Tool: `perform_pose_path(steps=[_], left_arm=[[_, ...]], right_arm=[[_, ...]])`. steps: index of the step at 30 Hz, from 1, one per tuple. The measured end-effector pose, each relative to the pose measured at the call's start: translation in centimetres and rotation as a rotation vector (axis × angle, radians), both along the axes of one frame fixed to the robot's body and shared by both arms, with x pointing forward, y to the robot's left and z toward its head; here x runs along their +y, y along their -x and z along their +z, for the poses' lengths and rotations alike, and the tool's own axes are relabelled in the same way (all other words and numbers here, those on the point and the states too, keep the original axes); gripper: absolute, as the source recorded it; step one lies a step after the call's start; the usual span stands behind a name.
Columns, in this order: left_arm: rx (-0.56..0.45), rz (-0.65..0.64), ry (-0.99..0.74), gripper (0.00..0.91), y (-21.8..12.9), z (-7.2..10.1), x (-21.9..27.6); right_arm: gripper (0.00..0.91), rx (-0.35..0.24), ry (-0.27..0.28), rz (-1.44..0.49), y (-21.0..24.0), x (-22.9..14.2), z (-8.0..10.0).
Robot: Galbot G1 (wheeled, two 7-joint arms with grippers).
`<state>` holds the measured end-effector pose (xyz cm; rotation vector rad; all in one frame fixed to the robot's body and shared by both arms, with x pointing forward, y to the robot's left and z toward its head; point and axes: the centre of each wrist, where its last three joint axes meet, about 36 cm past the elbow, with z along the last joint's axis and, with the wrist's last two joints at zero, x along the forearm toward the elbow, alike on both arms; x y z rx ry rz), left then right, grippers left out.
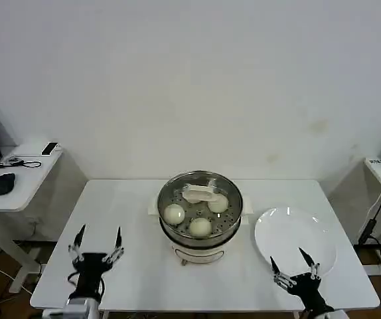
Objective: Take steamed baozi put them in steamer then cover it.
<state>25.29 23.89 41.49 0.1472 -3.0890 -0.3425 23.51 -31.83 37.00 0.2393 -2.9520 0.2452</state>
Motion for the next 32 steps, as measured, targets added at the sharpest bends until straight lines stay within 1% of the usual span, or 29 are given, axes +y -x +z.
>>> perform_pose_path(steps=[7,14,20,32], left_arm=[[0.039,0.047,0.128,0.907,2.7,-1.5,0.2],[0.068,0.064,0.184,0.907,4.3,-1.9,0.0],[0.085,0.075,0.203,0.907,5.0,-2.5,-0.3],[0.13,0.086,0.2,0.907,5.8,-3.4,-0.2]], right_arm=[[0.907,0.058,-0.054,0.03,0.3,-0.3,-0.1],[0.907,0.073,-0.086,0.047,0.1,0.4,0.0],[0.907,0.093,-0.1,0.053,0.5,1.1,-0.2],[0.907,0.097,-0.108,0.058,1.2,2.0,-0.6]])
